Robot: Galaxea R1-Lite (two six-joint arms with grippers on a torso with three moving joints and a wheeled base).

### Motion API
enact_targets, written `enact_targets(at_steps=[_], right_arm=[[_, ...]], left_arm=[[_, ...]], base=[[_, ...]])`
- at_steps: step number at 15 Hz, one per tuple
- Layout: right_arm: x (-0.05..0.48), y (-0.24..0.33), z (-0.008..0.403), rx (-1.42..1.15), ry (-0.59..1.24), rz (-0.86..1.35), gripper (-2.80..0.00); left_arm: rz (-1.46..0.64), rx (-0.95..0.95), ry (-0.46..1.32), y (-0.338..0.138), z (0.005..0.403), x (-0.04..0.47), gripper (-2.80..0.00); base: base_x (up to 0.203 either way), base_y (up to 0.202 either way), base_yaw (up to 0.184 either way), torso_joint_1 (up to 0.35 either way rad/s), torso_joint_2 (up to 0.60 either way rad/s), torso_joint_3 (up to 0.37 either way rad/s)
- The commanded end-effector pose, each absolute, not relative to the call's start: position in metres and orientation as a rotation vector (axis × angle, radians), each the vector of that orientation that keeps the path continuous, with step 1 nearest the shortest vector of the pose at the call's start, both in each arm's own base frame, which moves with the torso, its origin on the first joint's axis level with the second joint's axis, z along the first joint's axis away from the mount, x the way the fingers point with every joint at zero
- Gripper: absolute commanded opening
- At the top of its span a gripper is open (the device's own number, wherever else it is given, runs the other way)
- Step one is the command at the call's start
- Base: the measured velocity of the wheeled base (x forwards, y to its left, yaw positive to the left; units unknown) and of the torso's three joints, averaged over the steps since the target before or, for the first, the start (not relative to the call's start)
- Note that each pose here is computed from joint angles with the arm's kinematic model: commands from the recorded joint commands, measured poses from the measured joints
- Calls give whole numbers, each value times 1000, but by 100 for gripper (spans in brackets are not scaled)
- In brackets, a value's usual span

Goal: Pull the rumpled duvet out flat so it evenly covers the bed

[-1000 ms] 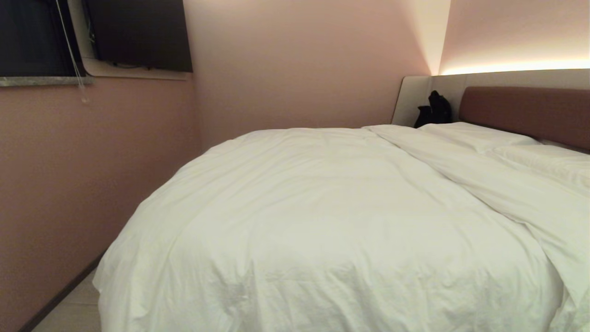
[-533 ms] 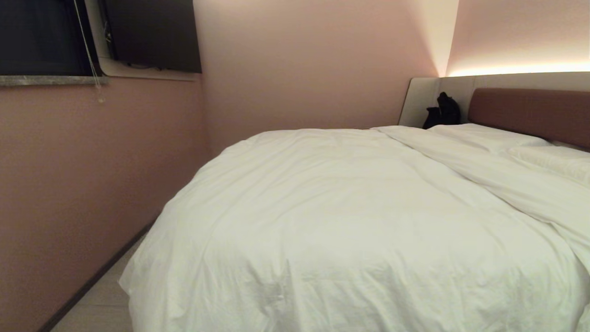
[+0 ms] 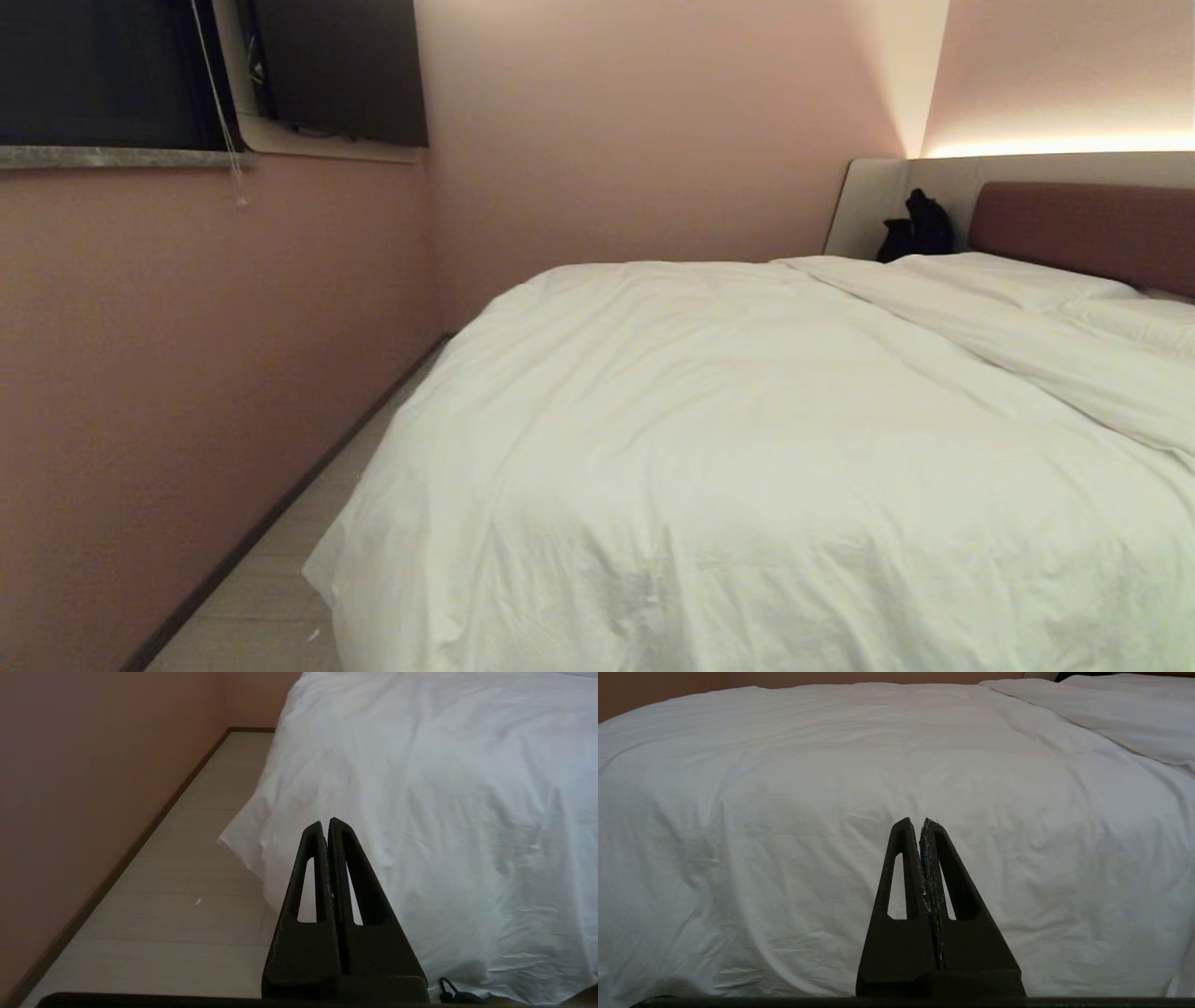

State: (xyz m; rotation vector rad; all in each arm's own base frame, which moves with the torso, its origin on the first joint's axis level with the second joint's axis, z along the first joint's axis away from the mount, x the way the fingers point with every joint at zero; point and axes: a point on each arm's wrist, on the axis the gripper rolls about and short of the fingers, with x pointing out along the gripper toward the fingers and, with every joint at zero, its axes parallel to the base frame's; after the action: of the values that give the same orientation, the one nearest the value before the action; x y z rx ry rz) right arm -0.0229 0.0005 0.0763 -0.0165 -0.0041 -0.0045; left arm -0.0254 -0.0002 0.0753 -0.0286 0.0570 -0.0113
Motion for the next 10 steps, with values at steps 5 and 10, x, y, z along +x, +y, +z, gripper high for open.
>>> enact_targets(at_steps=[5, 10], right_arm=[[-23, 0, 76, -17, -5, -3, -280], [-23, 1, 76, -17, -5, -5, -280]], left_arm=[[-11, -32, 57, 0, 75, -25, -280], [-11, -32, 57, 0, 75, -25, -280]], base=[[0, 196, -1, 3, 2, 4], [0, 196, -1, 2, 1, 2]])
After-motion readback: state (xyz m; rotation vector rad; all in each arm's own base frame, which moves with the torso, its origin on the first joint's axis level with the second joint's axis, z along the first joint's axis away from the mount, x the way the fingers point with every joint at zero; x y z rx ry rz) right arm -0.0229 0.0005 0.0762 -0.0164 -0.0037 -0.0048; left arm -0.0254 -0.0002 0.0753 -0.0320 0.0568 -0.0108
